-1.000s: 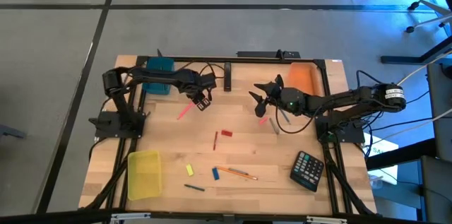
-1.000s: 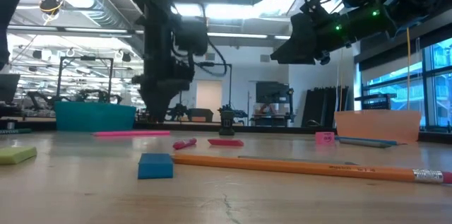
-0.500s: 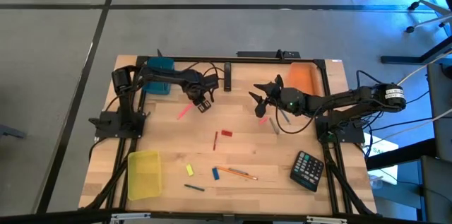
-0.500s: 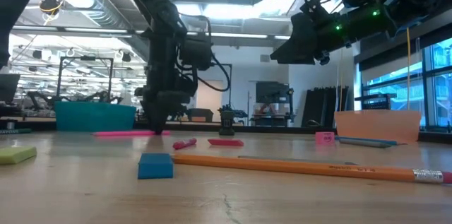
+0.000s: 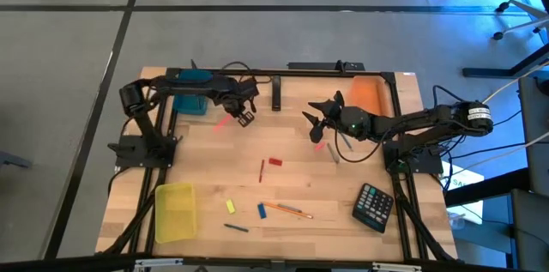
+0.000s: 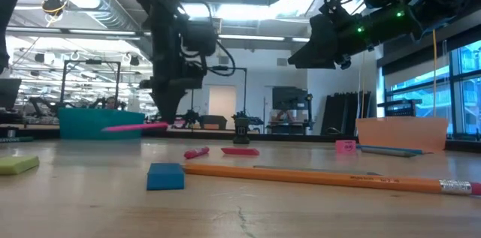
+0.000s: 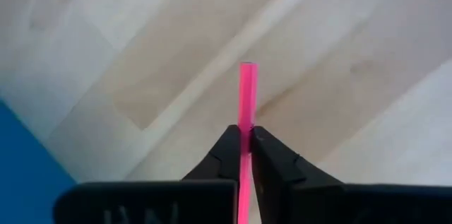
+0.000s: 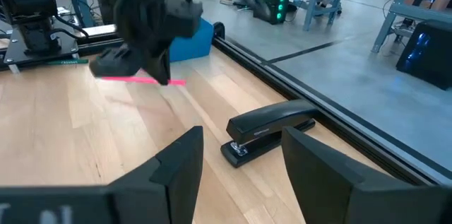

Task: Sort crayons/erasers/pens/pencils in bins
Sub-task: Put the pink pencil into the blue bin, then put the blue pencil into the blue bin

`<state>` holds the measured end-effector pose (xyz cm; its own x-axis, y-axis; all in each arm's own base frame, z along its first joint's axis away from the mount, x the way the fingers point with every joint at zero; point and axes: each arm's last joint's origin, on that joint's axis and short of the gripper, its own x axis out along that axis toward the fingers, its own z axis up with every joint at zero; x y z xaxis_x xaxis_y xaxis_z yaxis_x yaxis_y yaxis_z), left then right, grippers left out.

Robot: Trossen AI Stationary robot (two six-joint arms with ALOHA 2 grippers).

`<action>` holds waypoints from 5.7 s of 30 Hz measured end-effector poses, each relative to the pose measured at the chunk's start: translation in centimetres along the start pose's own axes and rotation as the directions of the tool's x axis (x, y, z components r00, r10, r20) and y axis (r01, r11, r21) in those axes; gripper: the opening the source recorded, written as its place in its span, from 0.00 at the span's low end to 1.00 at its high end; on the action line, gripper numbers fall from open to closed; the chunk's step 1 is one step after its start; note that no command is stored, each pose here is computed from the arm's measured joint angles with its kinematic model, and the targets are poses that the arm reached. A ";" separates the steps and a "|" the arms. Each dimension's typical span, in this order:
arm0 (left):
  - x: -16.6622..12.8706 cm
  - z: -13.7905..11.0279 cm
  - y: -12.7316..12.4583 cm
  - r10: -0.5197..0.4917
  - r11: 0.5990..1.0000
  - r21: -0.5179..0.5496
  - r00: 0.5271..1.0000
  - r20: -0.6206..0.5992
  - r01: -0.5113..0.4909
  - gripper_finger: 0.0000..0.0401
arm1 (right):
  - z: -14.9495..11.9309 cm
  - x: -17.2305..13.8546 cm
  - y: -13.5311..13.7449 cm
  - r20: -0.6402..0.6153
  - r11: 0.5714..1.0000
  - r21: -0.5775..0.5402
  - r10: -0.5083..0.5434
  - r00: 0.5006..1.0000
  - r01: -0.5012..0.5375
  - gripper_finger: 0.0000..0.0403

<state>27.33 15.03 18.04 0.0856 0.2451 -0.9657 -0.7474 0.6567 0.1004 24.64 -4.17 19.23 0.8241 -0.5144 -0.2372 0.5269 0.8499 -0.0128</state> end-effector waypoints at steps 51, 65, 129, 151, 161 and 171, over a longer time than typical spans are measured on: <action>-4.8 0.0 8.3 0.033 0.948 -0.296 0.890 0.456 0.116 0.24 | -1.1 -0.2 -0.9 -0.081 0.956 -0.159 -0.261 0.962 0.246 0.48; -3.5 2.9 -8.9 -0.469 0.870 0.423 0.693 0.547 0.255 0.25 | 2.0 -4.7 -1.0 -0.061 1.000 0.009 -0.019 0.998 0.019 0.41; -3.8 7.7 -18.6 -0.166 0.906 0.418 0.845 0.508 -0.074 0.24 | -8.7 -3.4 -1.4 -0.818 0.992 -0.024 -0.091 0.568 0.125 0.11; -6.5 6.2 -20.3 -0.017 0.903 0.364 0.827 0.562 -0.229 0.24 | -3.8 -5.4 -1.8 -0.555 0.995 -0.057 -0.095 0.826 0.076 0.03; -11.6 8.5 -19.6 -0.067 0.947 0.288 0.785 0.616 -0.145 0.24 | -1.6 -6.5 -2.2 -0.415 0.997 -0.039 -0.075 0.907 0.065 0.02; -6.7 5.0 -19.7 0.038 0.891 0.393 0.901 0.432 -0.226 0.24 | -1.7 -6.8 -2.1 -0.467 0.999 0.006 0.033 0.884 -0.034 0.03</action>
<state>44.72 4.00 23.74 0.3333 0.5537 -0.7631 -0.4268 0.8103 0.4015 17.56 -2.20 19.19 0.6487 -0.3732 -0.6633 0.4994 0.8664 0.0009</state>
